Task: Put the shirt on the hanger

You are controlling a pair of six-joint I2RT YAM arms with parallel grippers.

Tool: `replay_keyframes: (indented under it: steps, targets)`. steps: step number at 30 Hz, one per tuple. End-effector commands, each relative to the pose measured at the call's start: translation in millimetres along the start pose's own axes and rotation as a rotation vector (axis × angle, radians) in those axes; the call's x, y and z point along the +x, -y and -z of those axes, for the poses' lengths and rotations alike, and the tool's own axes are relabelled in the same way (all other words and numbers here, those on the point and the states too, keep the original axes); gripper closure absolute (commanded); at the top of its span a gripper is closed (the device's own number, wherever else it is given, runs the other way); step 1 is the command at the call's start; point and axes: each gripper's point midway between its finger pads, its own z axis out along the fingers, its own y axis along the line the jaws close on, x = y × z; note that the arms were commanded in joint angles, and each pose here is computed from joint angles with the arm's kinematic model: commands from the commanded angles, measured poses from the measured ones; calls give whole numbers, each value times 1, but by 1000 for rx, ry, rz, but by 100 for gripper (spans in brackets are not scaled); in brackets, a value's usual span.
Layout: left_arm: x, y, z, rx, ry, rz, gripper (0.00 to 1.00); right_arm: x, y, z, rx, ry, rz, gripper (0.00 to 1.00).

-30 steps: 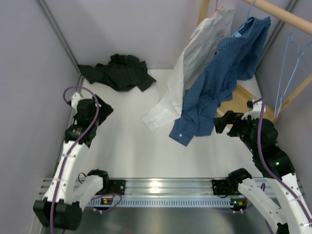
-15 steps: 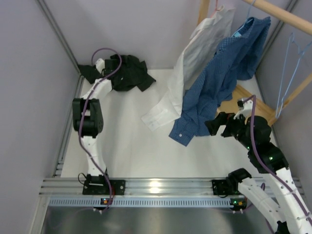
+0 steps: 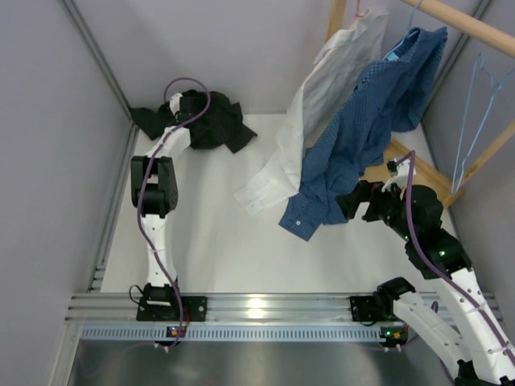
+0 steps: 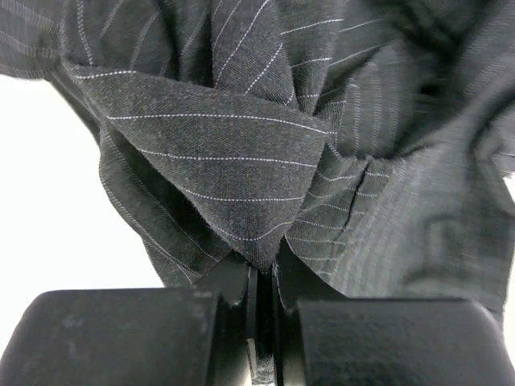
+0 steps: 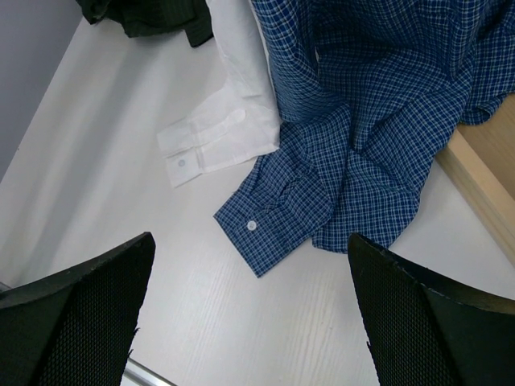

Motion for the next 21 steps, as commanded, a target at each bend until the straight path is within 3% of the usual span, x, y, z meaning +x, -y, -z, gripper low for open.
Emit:
replay_keyframes:
  steps: [1,2,4,7,9,11,12,15,18,21]
  targets:
    - [-75,46,113,126,166,-15,100,-12,-12,-9,-60,47,-4,1]
    - [-77,36,155,126,168,-16,100,-15,-15,-10,-76,57,-8,1]
    - [-69,37,201,188,148,-40,100,-13,-19,-14,-98,50,-19,1]
    - [-57,35,305,399,109,-113,100,-14,-25,-16,-131,49,-24,0]
    - [-17,35,336,526,-6,-200,100,-14,-32,-17,-172,46,-18,1]
    - [18,46,383,751,-136,-287,100,-8,-42,-21,-239,20,19,1]
    - [40,46,417,880,-209,-312,100,0,-60,-21,-363,-20,63,2]
    - [63,39,451,944,-270,-254,100,16,-102,-8,-656,-96,93,4]
    - [91,42,461,953,-336,-252,100,42,-130,-1,-833,-182,117,2]
    - [137,47,450,927,-464,-276,100,63,-136,-15,-755,-236,156,1]
